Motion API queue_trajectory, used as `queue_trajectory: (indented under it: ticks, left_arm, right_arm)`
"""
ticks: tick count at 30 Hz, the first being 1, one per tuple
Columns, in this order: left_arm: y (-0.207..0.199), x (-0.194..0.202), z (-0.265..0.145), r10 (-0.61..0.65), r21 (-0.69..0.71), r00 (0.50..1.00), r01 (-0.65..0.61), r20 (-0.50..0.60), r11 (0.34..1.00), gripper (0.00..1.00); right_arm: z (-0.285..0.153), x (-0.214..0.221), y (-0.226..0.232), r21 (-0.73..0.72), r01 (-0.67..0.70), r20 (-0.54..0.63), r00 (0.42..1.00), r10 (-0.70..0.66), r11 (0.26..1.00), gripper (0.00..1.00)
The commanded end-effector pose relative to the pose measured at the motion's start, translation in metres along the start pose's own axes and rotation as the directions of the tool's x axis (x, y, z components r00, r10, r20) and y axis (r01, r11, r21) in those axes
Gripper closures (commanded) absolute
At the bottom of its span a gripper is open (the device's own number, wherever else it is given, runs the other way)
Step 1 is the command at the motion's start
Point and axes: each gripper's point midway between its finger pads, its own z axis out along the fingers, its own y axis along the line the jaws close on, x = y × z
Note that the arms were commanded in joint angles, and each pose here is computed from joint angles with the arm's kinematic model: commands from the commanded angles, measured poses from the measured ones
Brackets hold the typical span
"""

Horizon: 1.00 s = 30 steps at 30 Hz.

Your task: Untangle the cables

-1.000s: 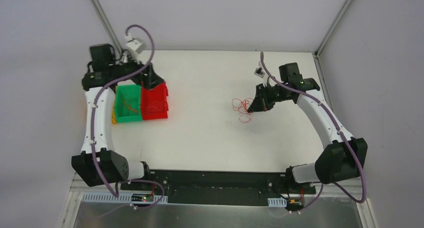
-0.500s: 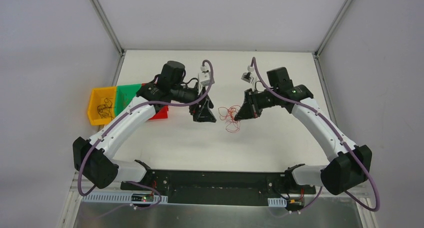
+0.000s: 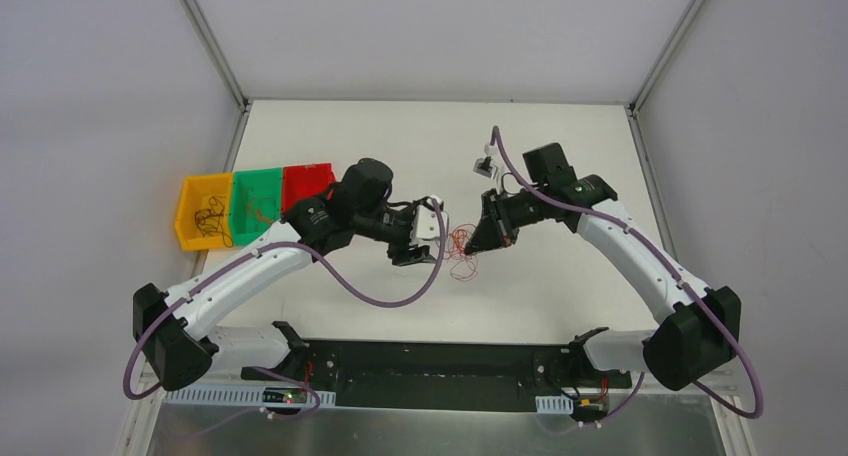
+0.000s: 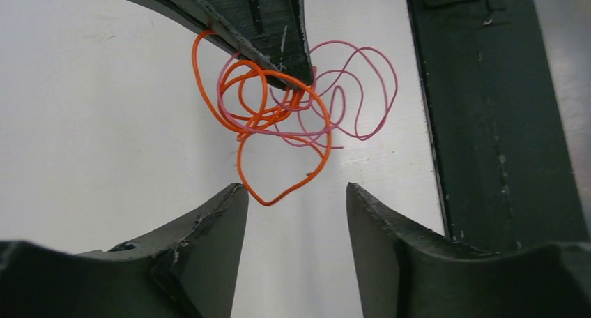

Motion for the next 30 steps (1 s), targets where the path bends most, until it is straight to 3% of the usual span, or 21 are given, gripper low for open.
queue_trajectory:
  ticks: [1,10,14,16,18,19,22,25,27,30]
  left_arm:
    - [0.017,0.001,0.005,0.124,-0.063,0.991,-0.127,-0.049,0.990,0.49]
    - [0.017,-0.004,0.011,0.180,-0.103,0.982,-0.186,-0.063,0.977,0.52]
    - [0.009,-0.003,0.017,0.205,-0.098,0.975,-0.213,-0.082,0.972,0.58]
    - [0.005,-0.003,0.020,0.197,-0.094,0.977,-0.204,-0.079,0.974,0.68]
    - [0.004,-0.003,0.020,0.171,-0.098,0.982,-0.179,-0.081,0.979,0.94]
    - [0.006,-0.003,0.020,0.149,-0.112,0.985,-0.158,-0.086,0.981,1.00]
    - [0.017,-0.004,0.012,0.041,-0.178,0.996,-0.055,-0.082,0.983,1.00]
    - [0.034,-0.013,0.000,-0.169,-0.240,0.986,0.163,-0.007,0.957,1.00]
    - [0.045,-0.022,-0.006,-0.339,-0.259,0.938,0.345,0.068,0.902,1.00]
    - [0.048,-0.041,-0.010,-0.482,-0.221,0.862,0.506,0.153,0.834,1.00]
  right_arm:
    - [0.003,0.005,0.007,-0.038,0.010,-0.014,1.000,-0.010,0.999,1.00]
    - [0.008,0.014,-0.004,-0.017,-0.033,-0.036,0.999,0.032,0.999,1.00]
    - [0.010,0.012,-0.007,-0.014,-0.041,-0.036,0.999,0.041,0.999,1.00]
    - [0.011,0.011,-0.008,-0.010,-0.044,-0.037,0.998,0.043,0.999,0.99]
    - [0.010,0.009,-0.010,0.002,-0.046,-0.035,0.998,0.046,0.999,0.96]
    - [0.009,0.009,-0.013,0.017,-0.049,-0.032,0.998,0.050,0.999,0.94]
    - [0.006,0.011,-0.033,0.109,-0.031,-0.026,0.999,0.034,0.994,0.90]
    - [0.001,0.015,-0.077,0.325,0.020,-0.025,1.000,-0.012,0.946,0.90]
    - [-0.011,0.012,-0.115,0.509,0.044,0.003,0.999,-0.053,0.860,0.88]
    - [-0.023,0.014,-0.146,0.627,0.086,-0.009,0.995,-0.104,0.774,0.86]
